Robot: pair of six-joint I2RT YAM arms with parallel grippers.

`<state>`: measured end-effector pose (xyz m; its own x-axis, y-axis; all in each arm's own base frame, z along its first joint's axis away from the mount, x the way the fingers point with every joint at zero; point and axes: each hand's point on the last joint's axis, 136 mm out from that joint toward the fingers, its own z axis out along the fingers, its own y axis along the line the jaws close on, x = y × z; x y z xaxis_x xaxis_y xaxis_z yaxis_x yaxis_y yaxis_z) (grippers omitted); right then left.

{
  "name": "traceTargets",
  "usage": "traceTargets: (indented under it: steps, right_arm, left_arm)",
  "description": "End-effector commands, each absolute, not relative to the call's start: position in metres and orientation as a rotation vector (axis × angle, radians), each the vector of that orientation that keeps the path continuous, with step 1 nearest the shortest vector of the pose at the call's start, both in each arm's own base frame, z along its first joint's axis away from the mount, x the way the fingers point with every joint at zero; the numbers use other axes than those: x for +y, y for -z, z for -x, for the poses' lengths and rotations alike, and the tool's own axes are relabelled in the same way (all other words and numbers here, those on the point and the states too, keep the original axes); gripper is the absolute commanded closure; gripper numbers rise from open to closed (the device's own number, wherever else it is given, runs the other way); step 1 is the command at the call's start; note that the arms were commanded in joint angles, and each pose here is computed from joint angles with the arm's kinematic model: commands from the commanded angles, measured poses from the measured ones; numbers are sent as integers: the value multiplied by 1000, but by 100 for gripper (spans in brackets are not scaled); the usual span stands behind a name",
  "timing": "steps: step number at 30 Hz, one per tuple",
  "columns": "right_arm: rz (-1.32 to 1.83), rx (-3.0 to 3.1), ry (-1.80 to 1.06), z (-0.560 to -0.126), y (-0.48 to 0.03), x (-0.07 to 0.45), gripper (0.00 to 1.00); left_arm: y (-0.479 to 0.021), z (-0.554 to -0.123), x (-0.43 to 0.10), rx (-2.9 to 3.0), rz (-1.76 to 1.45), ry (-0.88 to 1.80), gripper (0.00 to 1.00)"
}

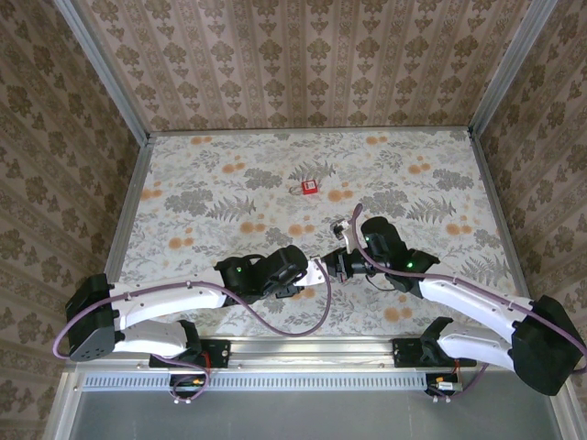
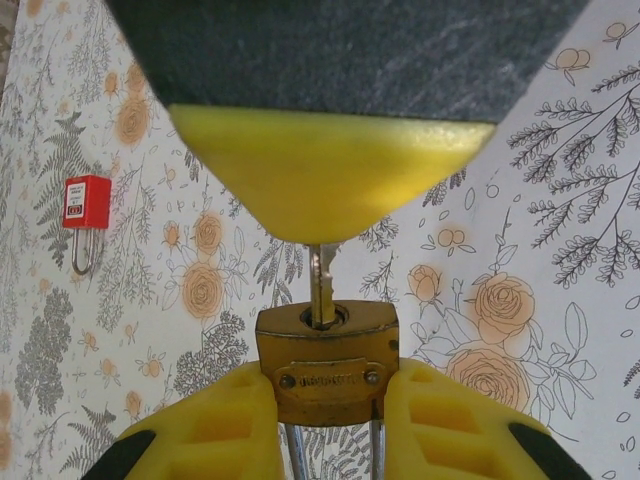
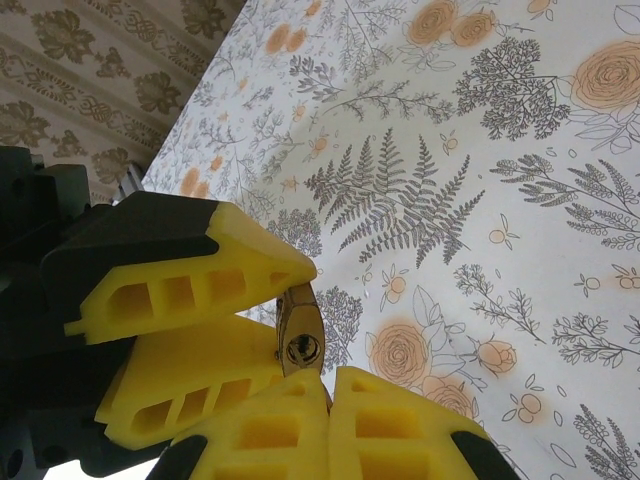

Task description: Unlock with the key

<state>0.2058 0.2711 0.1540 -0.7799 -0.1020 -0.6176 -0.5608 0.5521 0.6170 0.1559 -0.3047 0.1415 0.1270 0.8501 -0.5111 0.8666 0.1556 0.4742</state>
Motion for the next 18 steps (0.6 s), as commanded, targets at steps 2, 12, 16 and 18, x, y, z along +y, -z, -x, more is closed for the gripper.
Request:
traceTargets:
  steps: [2,12,16,18]
  right_arm:
    - [553,2254,-1207,-204,-157,284,100]
    - [549,2265,-1208,-202,-155,284,100]
    - [562,2270,-1211,-201,-155,285,100]
    - [557,2276,-1211,-201,-153,285,100]
  left_arm:
    - [-239,-145,-374,1412,-1415,365,86]
    - [-247,-147,-383,1382,-1385,397,86]
    - [-246,-145,-388,1376,-1403,412,87]
    - [-246,-144,-389,1374,-1402,417,87]
